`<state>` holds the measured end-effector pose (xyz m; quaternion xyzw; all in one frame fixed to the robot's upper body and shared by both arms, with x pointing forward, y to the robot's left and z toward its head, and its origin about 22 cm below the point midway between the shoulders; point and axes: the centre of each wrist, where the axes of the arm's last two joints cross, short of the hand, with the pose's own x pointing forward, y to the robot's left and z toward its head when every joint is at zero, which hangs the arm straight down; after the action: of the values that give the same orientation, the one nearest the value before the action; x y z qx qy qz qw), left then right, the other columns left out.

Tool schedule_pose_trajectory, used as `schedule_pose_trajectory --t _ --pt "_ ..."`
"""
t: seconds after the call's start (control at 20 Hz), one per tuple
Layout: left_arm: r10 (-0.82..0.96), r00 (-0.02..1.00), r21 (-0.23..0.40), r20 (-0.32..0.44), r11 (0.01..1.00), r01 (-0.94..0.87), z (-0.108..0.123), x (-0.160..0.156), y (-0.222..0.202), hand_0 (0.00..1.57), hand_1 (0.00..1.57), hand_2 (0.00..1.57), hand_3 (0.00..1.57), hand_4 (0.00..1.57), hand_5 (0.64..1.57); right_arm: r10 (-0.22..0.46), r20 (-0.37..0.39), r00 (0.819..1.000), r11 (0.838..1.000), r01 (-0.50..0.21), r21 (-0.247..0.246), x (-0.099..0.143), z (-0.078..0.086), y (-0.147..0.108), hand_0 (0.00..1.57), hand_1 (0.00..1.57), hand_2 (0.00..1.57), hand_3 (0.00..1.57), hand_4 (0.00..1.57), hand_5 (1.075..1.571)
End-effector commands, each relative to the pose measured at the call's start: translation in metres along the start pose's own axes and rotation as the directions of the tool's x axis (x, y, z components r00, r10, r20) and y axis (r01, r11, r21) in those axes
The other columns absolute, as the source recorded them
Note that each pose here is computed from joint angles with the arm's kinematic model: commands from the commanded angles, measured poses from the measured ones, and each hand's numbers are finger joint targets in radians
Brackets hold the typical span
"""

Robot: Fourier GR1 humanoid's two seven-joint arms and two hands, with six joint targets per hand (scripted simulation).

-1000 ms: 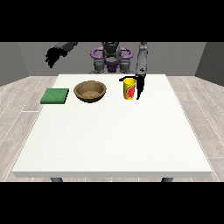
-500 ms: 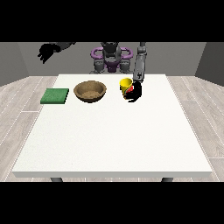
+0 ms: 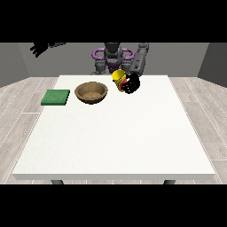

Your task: Pick the cup and pour the ball into the bowl, then pick the bowl and place it on the pad

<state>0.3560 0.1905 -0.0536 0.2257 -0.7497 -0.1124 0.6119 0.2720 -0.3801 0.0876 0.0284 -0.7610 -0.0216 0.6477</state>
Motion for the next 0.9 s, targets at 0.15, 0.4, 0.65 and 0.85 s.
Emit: schedule_pose_trajectory --t 0.15,0.4,0.65,0.85 --pt "-0.495 0.856 -0.003 0.148 0.865 0.501 -0.019 0.019 -0.015 1.36 1.36 1.57 1.57 1.45 1.533 -0.016 -0.072 0.997 1.000 0.016 0.009 -0.016 -0.003 -0.009 0.00 0.00 0.00 0.17 0.64 1.562" --pt "-0.634 0.756 -0.108 0.161 0.750 0.652 -0.014 0.044 -0.059 1.36 1.36 1.57 1.57 1.46 1.535 -0.037 -0.141 0.989 0.998 0.028 -0.063 -0.043 0.012 -0.028 0.00 0.00 0.00 0.10 0.68 1.559" --pt "-0.722 0.667 -0.121 0.185 0.656 0.745 -0.023 0.079 -0.079 1.36 1.36 1.57 1.57 1.44 1.545 -0.043 -0.153 0.987 0.998 0.036 -0.053 -0.047 0.013 -0.051 0.00 0.00 0.00 0.00 0.68 1.559" --pt "-0.818 0.533 -0.050 0.216 0.536 0.843 -0.033 0.113 -0.091 1.31 1.31 1.57 1.57 1.47 1.529 -0.056 -0.139 0.989 0.998 0.054 -0.023 -0.049 -0.003 -0.045 0.00 0.00 0.00 0.17 0.70 1.560"
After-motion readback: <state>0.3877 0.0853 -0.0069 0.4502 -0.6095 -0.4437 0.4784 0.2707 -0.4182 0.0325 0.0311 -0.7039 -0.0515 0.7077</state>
